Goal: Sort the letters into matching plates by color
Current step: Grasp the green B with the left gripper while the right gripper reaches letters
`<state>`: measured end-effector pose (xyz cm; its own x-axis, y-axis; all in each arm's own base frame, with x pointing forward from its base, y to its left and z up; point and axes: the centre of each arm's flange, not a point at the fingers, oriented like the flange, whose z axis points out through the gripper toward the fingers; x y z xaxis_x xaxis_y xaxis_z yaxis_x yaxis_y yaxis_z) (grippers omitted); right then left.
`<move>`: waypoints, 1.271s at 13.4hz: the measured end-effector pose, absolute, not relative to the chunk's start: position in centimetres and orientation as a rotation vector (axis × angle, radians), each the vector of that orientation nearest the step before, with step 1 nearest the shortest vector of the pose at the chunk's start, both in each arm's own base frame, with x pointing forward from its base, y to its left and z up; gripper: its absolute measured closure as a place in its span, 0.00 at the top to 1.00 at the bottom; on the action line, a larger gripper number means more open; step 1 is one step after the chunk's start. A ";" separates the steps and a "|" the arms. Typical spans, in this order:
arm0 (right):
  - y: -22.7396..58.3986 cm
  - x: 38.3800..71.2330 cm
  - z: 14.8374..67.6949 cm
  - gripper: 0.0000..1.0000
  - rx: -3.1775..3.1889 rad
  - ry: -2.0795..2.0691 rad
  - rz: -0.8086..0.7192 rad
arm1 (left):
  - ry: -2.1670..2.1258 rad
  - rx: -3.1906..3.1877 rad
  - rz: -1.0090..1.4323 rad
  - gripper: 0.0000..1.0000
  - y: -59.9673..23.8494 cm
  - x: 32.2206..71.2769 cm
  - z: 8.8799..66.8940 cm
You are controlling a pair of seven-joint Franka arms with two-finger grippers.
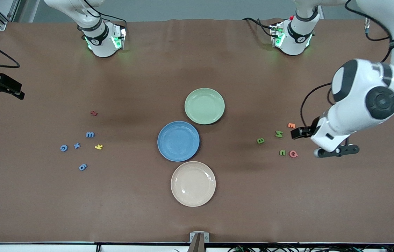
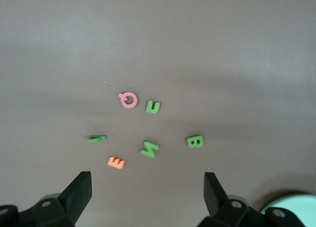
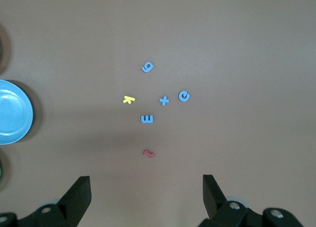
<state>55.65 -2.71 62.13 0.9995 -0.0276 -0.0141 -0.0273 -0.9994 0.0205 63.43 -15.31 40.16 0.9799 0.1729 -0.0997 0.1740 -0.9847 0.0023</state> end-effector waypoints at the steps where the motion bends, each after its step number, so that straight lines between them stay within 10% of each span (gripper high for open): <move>1: -3.0 55.8 61.7 1.00 3.120 -0.050 -0.034 | 0.349 3.109 -0.172 1.00 -16.1 63.6 38.4; 17: -4.8 60.7 38.5 1.00 3.105 -0.011 -0.166 | 0.582 3.079 -0.060 0.85 -22.3 59.6 24.4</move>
<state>60.73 -4.85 38.47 0.9943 -0.0087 -0.1062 -0.0053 -0.9994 0.0329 59.59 -22.31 24.39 0.9303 0.3647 -0.0391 0.3650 -0.9310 0.0000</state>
